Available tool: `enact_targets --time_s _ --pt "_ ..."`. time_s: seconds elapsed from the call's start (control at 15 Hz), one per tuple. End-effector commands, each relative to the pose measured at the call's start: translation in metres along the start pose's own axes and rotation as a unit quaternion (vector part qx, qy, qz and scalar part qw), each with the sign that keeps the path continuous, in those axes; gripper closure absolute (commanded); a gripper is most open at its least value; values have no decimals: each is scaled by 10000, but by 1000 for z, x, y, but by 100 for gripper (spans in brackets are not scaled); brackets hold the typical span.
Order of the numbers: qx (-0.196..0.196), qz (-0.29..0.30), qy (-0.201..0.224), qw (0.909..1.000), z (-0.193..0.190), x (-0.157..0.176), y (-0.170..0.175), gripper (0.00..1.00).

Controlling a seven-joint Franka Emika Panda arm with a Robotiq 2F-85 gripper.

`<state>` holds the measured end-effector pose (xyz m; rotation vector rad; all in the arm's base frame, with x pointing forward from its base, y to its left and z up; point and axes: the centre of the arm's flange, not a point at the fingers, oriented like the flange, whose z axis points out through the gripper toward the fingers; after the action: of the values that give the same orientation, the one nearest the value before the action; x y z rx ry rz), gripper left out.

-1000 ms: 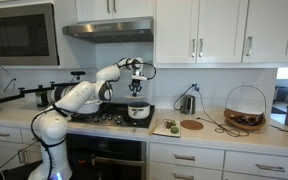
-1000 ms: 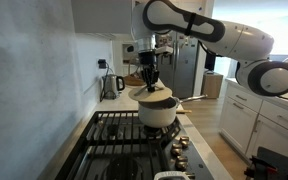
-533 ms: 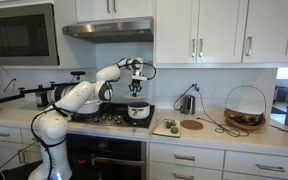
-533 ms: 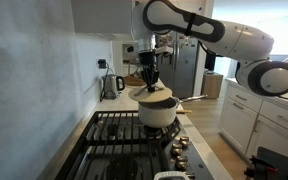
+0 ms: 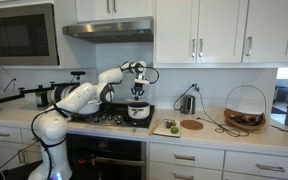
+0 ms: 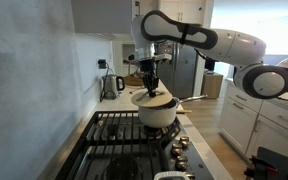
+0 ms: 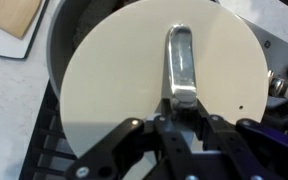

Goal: Pick the lid on the stove and put it on the uncovered pot

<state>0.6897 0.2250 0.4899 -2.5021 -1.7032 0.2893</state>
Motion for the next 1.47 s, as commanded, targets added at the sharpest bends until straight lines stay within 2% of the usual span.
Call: enact_targets --time_s 0.0,0.4,0.87,1.4 --pt "-80 153 260 9995 -16 -19 4 94" --pt "-61 223 441 9988 -11 -40 18 94" --pt "144 92 674 9976 -5 -46 14 94" --pt "237 207 527 9981 3 -55 20 94"
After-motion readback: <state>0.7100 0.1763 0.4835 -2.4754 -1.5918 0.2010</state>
